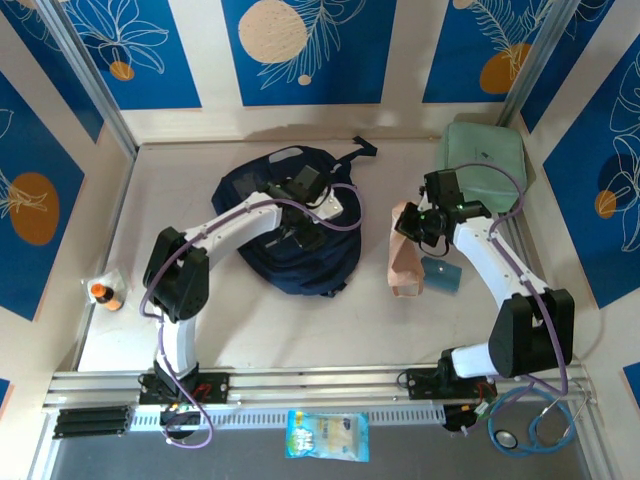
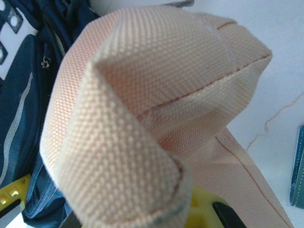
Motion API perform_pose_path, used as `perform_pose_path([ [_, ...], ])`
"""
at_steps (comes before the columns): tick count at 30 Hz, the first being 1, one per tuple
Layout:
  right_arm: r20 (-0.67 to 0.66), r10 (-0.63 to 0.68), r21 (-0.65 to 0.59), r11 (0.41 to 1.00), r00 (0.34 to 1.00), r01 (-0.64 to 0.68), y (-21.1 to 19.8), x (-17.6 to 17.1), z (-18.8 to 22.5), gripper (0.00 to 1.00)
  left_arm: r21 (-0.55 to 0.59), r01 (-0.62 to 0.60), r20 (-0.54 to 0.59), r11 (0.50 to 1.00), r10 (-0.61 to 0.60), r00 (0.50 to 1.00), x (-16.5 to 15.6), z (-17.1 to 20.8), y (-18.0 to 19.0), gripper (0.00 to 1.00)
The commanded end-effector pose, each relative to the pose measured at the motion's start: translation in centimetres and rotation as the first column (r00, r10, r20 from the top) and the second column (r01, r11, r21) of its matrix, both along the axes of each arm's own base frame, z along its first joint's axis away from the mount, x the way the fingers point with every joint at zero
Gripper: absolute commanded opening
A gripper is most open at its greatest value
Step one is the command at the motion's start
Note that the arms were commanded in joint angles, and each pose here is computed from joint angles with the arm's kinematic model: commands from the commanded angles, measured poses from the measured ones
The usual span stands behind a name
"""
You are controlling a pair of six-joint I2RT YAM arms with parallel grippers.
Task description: Pack the student bag
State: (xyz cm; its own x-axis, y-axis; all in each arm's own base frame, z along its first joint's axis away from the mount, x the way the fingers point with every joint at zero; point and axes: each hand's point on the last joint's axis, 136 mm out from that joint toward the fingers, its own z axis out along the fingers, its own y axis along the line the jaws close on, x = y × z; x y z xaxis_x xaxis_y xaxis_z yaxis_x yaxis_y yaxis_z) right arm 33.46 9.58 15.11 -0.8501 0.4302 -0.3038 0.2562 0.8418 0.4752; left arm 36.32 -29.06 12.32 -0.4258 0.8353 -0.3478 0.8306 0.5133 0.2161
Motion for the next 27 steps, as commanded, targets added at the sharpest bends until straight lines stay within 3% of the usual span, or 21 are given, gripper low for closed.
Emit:
perform_pose_path([
  [1, 0.039, -0.004, 0.078, 0.997, 0.999, 0.001, 0.4, -0.1, 1.2, 0.01, 0.042, 0.003, 0.028, 0.999, -0.004, 1.000, 0.7, 0.7, 0.3, 0.52],
  [7, 0.049, -0.019, 0.101, 0.995, 0.999, 0.014, 0.0, -0.2, 1.5, 0.01, 0.056, 0.001, 0.066, 0.998, -0.004, 0.998, 1.3, 1.8, 0.5, 0.30],
  [12, 0.059, -0.020, 0.124, 0.992, 0.998, 0.012, 0.2, -0.3, 1.8, 0.01, 0.072, -0.007, 0.045, 0.997, 0.004, 0.999, 1.1, 1.5, 0.7, 0.20],
  [19, 0.146, -0.022, 0.279, 0.960, 0.989, -0.020, 1.1, -0.1, 4.3, 0.01, 0.041, -0.017, 0.069, 0.999, 0.014, 0.998, 1.2, 3.4, 0.6, 0.00],
  [27, 0.308, -0.026, 0.440, 0.890, 0.951, -0.119, 3.1, -0.2, 8.5, 0.01, -0.166, -0.049, 0.192, 0.985, 0.081, 0.978, 1.7, 11.1, -0.7, 0.00],
])
